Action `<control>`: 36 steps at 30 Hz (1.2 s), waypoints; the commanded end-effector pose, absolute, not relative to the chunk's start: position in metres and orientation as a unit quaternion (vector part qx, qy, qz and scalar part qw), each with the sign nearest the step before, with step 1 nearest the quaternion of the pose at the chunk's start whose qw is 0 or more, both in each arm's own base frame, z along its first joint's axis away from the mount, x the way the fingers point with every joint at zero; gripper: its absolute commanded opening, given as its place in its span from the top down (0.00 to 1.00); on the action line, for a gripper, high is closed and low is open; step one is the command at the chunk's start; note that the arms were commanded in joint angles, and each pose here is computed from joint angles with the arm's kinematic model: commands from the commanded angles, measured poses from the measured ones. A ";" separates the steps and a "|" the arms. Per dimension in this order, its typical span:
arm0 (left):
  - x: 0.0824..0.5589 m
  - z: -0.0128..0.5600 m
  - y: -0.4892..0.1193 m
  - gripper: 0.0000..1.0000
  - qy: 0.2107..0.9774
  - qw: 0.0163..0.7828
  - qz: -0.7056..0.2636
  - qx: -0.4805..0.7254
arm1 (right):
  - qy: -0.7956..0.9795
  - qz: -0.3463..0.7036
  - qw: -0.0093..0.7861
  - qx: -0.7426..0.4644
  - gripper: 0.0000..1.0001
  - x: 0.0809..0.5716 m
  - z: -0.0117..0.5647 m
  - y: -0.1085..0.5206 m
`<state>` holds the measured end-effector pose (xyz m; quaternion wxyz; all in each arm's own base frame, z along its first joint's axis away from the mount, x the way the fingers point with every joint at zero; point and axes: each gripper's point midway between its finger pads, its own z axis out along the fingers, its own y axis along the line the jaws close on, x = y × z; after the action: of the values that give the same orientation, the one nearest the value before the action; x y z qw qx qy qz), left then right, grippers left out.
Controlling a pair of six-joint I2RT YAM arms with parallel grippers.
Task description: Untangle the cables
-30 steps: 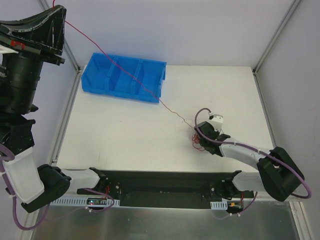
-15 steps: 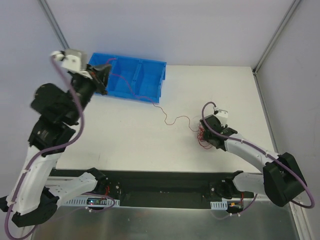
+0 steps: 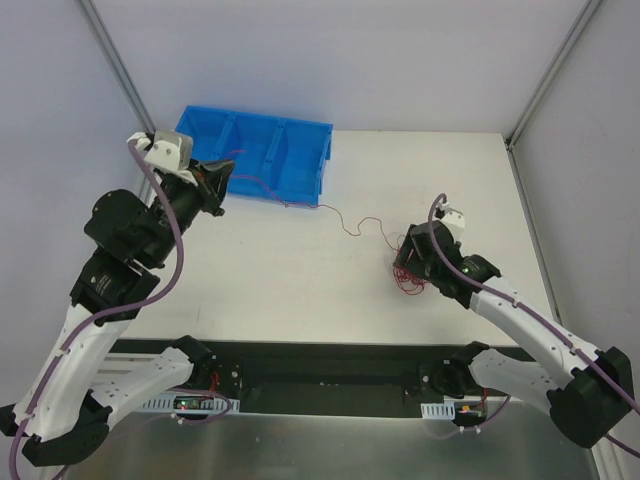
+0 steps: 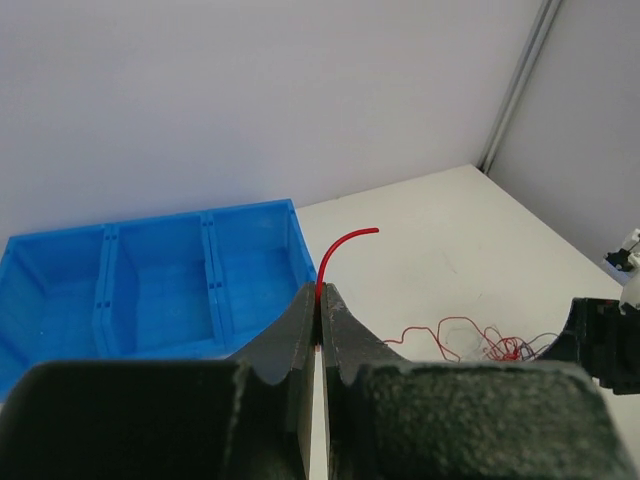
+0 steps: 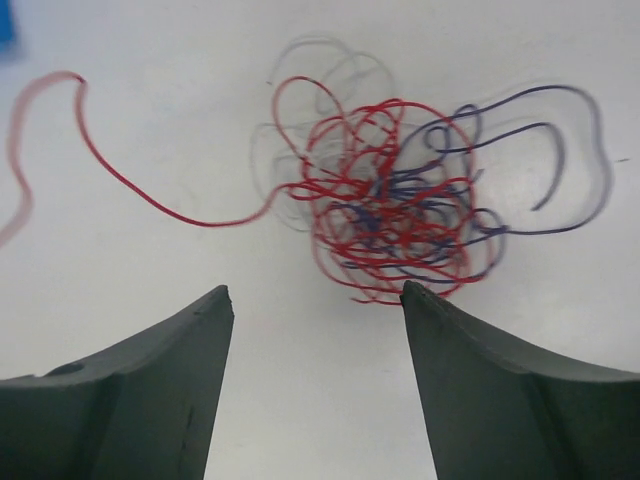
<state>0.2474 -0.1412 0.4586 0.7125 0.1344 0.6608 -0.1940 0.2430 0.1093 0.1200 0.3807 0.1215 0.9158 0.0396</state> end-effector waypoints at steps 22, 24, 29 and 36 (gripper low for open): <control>0.246 0.436 -0.143 1.00 0.639 0.727 -0.215 0.127 | 0.686 0.221 0.349 0.599 0.38 0.307 0.114 0.144; 0.246 0.437 -0.143 1.00 0.639 0.728 -0.216 0.126 | 0.680 0.222 0.349 0.606 0.39 0.311 0.112 0.145; 0.240 0.441 -0.143 1.00 0.631 0.731 -0.227 0.127 | 0.671 0.239 0.335 0.616 0.63 0.323 0.104 0.151; 0.241 0.441 -0.142 1.00 0.630 0.733 -0.225 0.124 | 0.677 0.272 0.341 0.593 0.99 0.328 0.115 0.155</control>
<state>0.2431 -0.1443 0.4253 0.7129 0.1343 0.6544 -0.2133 0.3193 0.1502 0.0957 0.3295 0.6038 0.6889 0.2286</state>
